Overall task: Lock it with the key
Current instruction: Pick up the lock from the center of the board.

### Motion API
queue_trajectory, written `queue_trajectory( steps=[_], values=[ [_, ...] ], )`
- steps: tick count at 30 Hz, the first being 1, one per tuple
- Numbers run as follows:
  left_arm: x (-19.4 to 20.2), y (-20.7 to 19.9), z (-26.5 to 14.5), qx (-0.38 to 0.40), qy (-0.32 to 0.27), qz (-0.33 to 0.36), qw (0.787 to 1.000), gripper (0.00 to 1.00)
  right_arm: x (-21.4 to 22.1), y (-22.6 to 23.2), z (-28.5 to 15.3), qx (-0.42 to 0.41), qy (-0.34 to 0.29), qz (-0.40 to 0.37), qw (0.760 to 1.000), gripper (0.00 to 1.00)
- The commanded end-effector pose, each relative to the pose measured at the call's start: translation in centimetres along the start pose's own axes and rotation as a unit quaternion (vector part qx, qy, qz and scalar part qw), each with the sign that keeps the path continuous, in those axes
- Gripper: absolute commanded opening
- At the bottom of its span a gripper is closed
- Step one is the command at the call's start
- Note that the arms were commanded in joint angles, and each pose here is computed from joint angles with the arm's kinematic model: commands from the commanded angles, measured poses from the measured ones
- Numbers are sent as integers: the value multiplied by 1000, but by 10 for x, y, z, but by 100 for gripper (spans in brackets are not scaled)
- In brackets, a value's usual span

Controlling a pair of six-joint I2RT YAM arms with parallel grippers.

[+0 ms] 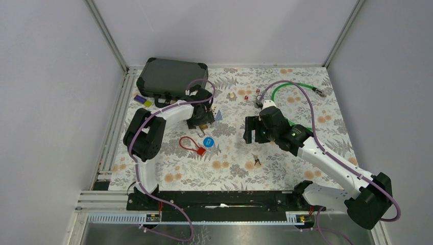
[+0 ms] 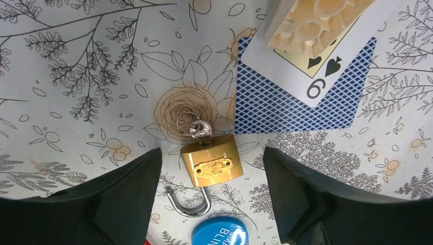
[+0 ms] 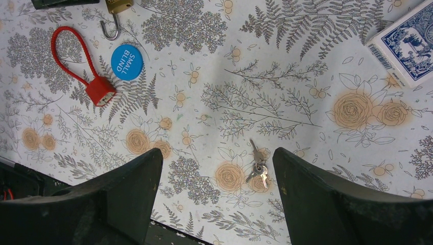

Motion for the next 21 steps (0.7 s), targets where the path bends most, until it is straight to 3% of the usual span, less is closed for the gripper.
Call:
queue_trajectory(
  steps=[1, 13, 21],
  values=[
    [-1, -4, 0, -13, -9, -1, 1000, 74, -6, 2, -1, -7, -12, 0, 1000, 86],
    [18, 15, 7, -79, -13, 29, 996, 63, -3, 1, 1, -10, -12, 2, 1000, 86],
    [20, 19, 15, -94, -11, 38, 995, 50, -2, -1, -1, -8, -16, -2, 1000, 86]
  ],
)
Point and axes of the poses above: each gripper's point midway between its finger pads, its own z axis out along the fingers, its own y axis along the line the jaws close on, x = y × z, the point moved 4 cm from there along -z, back along the fingers, and after that the axes turned 1 degree about z, right-handed, at the moved point
